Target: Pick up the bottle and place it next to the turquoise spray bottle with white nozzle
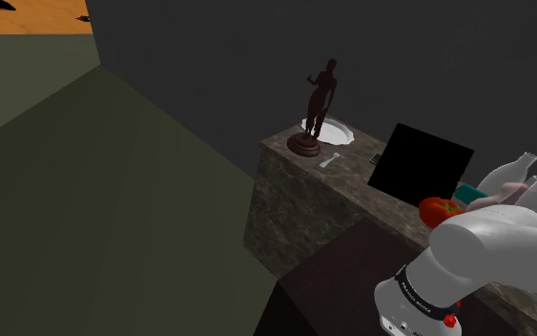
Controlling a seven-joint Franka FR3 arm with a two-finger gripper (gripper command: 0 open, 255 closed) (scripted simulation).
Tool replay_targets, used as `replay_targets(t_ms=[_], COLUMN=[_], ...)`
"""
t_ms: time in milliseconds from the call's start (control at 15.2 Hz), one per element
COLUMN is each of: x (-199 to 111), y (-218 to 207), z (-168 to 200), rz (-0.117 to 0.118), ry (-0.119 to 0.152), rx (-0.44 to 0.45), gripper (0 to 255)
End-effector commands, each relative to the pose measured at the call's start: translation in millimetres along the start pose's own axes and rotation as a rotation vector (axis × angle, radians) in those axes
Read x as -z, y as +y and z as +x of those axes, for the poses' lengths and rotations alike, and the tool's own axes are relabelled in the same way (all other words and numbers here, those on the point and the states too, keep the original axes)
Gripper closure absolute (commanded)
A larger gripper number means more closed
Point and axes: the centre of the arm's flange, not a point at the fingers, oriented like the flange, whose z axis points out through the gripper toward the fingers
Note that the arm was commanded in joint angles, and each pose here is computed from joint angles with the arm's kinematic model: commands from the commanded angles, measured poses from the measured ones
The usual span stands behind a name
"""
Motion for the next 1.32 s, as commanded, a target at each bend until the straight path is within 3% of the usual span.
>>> replay_targets(t_ms=[0,1254], x=[-11,-111], y=[1,1], z=[0,-8], rz=[-0.001,-0.001], ry=[0.0,0.0], rx=[0.0,0.0], gripper=[255,255])
